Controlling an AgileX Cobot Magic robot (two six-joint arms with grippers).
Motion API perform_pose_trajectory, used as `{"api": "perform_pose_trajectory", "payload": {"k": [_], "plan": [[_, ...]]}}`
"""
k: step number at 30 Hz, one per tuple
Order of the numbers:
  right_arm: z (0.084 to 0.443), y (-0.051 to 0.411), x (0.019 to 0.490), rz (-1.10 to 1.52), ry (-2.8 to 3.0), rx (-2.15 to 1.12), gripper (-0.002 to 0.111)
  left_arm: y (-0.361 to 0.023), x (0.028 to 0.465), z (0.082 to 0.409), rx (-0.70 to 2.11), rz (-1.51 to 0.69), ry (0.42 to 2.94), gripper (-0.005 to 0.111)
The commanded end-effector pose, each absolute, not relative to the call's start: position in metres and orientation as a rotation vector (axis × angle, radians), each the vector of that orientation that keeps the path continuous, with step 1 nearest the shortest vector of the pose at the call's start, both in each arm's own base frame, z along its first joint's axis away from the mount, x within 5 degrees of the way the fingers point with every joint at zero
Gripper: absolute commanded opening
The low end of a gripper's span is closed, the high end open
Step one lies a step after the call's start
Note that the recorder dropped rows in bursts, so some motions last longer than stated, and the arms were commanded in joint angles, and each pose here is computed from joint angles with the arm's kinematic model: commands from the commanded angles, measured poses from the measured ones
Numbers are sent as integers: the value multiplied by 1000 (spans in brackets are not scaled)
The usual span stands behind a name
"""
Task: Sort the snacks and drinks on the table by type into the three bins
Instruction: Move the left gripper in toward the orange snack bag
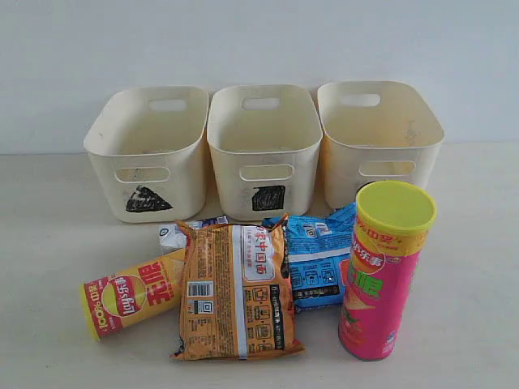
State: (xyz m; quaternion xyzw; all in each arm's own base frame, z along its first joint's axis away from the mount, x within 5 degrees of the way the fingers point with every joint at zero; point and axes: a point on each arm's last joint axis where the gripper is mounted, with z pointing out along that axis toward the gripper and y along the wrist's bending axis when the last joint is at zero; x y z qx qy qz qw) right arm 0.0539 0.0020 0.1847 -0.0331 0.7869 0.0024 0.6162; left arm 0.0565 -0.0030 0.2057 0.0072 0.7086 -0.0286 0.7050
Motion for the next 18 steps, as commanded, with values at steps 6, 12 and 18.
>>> {"api": "perform_pose_trajectory", "payload": {"k": [6, 12, 18], "plan": [[184, 2, 54, 2, 1804, -68, 0, 0, 53, 229, -208, -301, 1302, 4], [184, 2, 54, 2, 1804, -68, 0, 1, 53, 237, -246, -359, 1236, 4], [184, 2, 54, 2, 1804, -68, 0, 0, 67, 263, -243, -342, 1289, 4]]}}
